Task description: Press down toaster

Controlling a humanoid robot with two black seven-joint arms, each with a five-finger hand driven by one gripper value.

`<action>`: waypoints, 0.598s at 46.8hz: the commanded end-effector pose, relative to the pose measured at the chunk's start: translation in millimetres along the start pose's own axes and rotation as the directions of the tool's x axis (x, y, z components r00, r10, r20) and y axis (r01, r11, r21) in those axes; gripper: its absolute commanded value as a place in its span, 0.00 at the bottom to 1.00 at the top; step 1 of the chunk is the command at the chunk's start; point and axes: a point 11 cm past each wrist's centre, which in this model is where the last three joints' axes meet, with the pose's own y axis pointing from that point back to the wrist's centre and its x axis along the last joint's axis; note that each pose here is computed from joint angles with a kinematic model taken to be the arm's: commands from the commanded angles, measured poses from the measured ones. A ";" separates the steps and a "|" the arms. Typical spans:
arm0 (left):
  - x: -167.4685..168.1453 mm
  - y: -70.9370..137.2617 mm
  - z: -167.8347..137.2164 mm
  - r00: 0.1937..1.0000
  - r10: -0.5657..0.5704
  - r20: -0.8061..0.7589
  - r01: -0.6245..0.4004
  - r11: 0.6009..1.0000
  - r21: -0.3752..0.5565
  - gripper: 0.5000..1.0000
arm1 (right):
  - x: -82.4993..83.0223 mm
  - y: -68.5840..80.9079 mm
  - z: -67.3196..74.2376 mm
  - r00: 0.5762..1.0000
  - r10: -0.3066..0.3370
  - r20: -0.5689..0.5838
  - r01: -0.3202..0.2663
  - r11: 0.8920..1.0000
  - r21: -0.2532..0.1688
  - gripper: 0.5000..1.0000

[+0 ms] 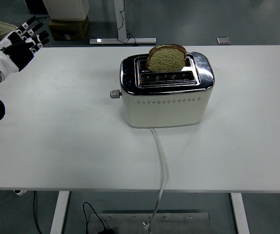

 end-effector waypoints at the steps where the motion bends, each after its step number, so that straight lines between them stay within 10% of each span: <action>1: 0.0 0.1 -0.4 1.000 0.000 0.001 0.000 1.000 0.001 1.00 | 0.0 0.1 0.6 1.000 0.000 0.000 0.000 1.000 -0.001 1.00; 28: -0.1 0.0 -2.2 1.000 0.001 -0.003 -0.001 1.000 0.002 1.00 | 0.0 0.5 2.3 1.000 0.000 0.002 0.000 1.000 -0.004 1.00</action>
